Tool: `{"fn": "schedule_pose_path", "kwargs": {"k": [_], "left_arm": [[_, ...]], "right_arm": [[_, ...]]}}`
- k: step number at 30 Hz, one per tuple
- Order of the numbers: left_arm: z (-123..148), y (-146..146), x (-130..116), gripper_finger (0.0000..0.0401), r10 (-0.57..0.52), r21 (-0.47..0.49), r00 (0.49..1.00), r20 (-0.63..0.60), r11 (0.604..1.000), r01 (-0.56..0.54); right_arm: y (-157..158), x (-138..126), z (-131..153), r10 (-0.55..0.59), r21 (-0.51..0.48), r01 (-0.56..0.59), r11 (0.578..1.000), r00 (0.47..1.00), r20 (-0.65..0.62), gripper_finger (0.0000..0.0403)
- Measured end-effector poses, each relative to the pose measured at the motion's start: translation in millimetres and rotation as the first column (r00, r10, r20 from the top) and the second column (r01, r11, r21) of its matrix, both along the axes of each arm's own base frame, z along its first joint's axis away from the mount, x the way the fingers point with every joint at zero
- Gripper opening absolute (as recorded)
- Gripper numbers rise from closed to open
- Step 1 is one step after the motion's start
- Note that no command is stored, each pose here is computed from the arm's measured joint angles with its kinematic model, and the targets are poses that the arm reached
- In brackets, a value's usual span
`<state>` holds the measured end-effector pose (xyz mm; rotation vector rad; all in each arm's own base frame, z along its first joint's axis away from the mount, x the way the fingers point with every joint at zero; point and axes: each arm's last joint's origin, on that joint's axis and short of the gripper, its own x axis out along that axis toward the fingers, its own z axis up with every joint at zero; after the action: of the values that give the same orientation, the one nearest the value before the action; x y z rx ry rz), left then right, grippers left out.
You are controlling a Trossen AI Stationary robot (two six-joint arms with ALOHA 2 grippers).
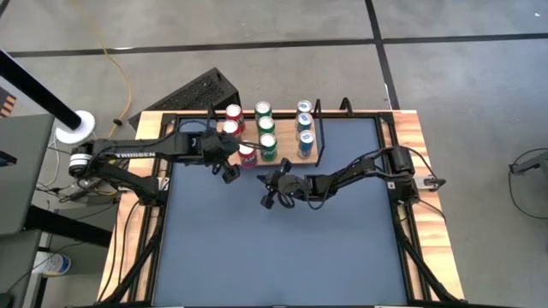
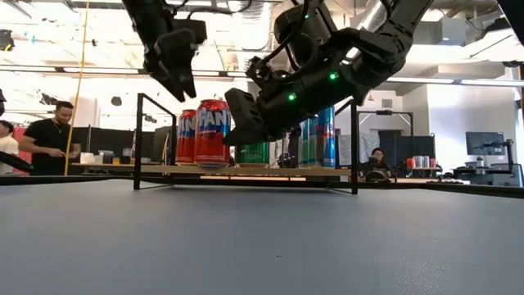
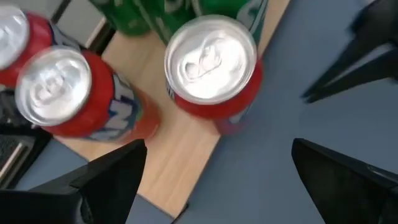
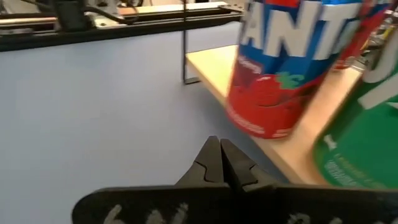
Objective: Place canned beverage on shelf
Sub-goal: Put the red soda can on the shelf aligned with the other red soda cans
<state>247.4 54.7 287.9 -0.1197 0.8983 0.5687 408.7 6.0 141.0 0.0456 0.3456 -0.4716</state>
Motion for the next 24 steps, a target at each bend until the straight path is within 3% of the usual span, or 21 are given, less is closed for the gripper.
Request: {"fn": "schedule_pose_path", "kwargs": {"k": [10, 18, 24], "left_arm": [[32.7, -41.8, -37.3, 0.0391, 0.015, 0.071, 0.987, 0.158, 0.997, -0.027], [25.1, -79.4, -63.7, 0.0391, -0.007, 0.139, 0.967, 0.255, 0.99, -0.029], [21.9, -94.6, -70.1, 0.0391, -0.047, 0.169, 0.961, 0.274, 0.986, 0.0]], "right_arm": [[-3.1, 0.3, 7.2, -0.13, -0.074, 0.134, 0.988, 0.99, 0.063, 0.0], [-2.7, 0.8, 12.3, -0.226, -0.076, 0.239, 0.968, 0.963, 0.147, 0.0], [-6.4, 1.3, 16.8, -0.267, -0.047, 0.283, 0.958, 0.941, 0.208, 0.0]]}}
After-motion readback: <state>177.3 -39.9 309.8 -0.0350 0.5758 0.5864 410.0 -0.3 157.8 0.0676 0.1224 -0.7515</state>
